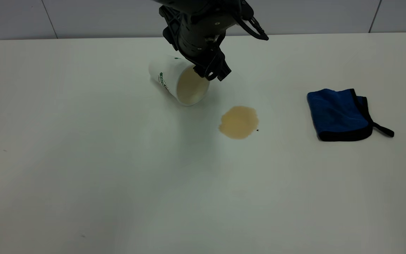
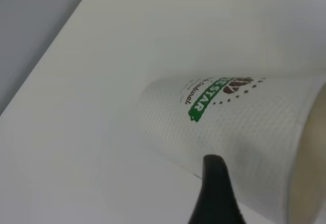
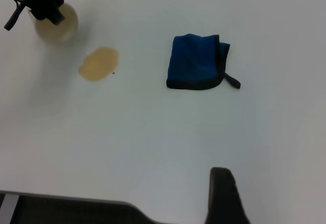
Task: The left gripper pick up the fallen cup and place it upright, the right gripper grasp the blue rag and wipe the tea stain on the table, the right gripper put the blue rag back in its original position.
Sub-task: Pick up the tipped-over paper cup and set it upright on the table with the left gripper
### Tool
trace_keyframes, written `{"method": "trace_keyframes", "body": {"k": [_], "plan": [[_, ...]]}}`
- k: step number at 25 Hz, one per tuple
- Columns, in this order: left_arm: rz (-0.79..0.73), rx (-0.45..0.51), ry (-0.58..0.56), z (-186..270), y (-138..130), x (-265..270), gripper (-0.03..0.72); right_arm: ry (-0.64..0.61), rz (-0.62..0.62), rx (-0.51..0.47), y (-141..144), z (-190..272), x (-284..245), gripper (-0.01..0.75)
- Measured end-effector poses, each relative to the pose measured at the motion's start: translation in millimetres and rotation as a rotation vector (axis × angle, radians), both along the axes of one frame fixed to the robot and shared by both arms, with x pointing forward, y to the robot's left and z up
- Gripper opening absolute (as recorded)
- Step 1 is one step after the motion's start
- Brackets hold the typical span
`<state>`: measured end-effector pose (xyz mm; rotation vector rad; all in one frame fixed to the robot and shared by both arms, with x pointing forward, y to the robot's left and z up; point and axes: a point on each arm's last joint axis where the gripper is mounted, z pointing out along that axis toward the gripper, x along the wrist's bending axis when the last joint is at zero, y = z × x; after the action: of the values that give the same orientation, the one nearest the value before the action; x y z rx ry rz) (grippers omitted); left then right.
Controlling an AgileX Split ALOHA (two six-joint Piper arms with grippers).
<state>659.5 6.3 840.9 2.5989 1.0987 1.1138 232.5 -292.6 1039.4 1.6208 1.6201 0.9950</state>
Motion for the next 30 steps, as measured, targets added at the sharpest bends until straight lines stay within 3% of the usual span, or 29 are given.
{"method": "trace_keyframes", "body": {"k": [9, 16, 22, 24, 26, 30], "plan": [[-0.047, 0.046, -0.005, -31, 0, 1, 0.583, 0.000, 0.000, 0.000, 0, 0, 0, 0.526], [-0.014, 0.038, -0.133, -41, 5, 9, 0.583, 0.000, 0.000, 0.000, 0, 0, 0, 0.526], [0.027, 0.065, -0.145, -56, 18, 14, 0.543, 0.000, 0.000, 0.000, 0, 0, 0, 0.526], [0.050, 0.087, -0.141, -61, 24, 15, 0.492, 0.000, 0.000, 0.000, 0, 0, 0, 0.526], [0.069, 0.104, -0.143, -62, 27, 16, 0.394, 0.000, 0.000, 0.000, 0, 0, 0, 0.526], [0.074, 0.154, -0.183, -55, 30, 18, 0.102, 0.000, 0.000, 0.000, 0, 0, 0, 0.526]]}}
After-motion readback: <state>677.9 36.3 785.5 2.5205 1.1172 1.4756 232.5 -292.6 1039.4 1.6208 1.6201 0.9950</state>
